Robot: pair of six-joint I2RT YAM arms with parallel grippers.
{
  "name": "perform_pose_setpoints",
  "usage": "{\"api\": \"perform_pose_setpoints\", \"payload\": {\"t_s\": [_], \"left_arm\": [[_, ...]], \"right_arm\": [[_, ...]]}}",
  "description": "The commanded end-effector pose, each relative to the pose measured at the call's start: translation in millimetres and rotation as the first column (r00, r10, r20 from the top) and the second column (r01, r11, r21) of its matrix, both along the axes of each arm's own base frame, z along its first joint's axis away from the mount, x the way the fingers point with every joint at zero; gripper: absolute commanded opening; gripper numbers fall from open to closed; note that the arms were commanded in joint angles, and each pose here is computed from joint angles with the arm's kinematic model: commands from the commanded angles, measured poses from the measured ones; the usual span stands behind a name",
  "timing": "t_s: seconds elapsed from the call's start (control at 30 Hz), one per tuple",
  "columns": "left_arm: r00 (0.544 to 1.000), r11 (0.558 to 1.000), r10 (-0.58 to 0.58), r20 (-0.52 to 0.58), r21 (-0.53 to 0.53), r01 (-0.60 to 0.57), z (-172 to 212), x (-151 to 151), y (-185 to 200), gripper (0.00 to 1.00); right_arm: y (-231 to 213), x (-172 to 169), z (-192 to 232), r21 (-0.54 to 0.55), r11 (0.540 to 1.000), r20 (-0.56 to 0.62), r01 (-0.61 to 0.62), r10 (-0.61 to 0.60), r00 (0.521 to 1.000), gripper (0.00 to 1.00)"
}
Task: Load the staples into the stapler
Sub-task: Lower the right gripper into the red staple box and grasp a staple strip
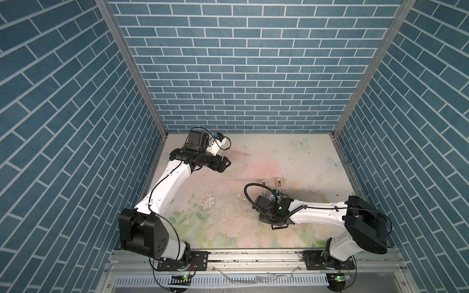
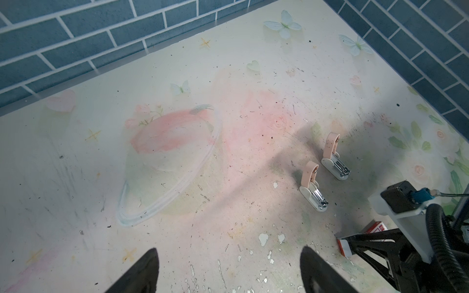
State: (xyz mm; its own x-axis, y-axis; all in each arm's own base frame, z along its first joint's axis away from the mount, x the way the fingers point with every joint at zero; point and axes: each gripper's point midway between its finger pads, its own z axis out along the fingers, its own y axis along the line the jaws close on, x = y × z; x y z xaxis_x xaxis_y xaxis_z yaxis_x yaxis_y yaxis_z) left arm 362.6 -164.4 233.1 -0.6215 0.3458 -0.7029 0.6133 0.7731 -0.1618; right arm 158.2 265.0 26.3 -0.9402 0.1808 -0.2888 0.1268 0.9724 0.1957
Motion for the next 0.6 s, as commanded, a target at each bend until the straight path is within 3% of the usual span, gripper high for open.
{"api": "perform_pose_setpoints", "payload": {"t_s": [0.0,0.57], "left_arm": [[1.000,1.000,-0.009,0.007,-0.013,0.009,3.2,-2.8,-4.2,0.88],[1.000,1.000,-0.012,0.001,-0.019,0.012,0.0,-4.1,-6.6,0.88]], "right_arm": [[-8.4,-1.7,-4.7,-0.042,0.998,-0.006,0.045,-0.045,0.999,0.26],[-12.0,1.7,1.2,-0.116,0.993,0.006,0.034,-0.033,0.999,0.25]]}}
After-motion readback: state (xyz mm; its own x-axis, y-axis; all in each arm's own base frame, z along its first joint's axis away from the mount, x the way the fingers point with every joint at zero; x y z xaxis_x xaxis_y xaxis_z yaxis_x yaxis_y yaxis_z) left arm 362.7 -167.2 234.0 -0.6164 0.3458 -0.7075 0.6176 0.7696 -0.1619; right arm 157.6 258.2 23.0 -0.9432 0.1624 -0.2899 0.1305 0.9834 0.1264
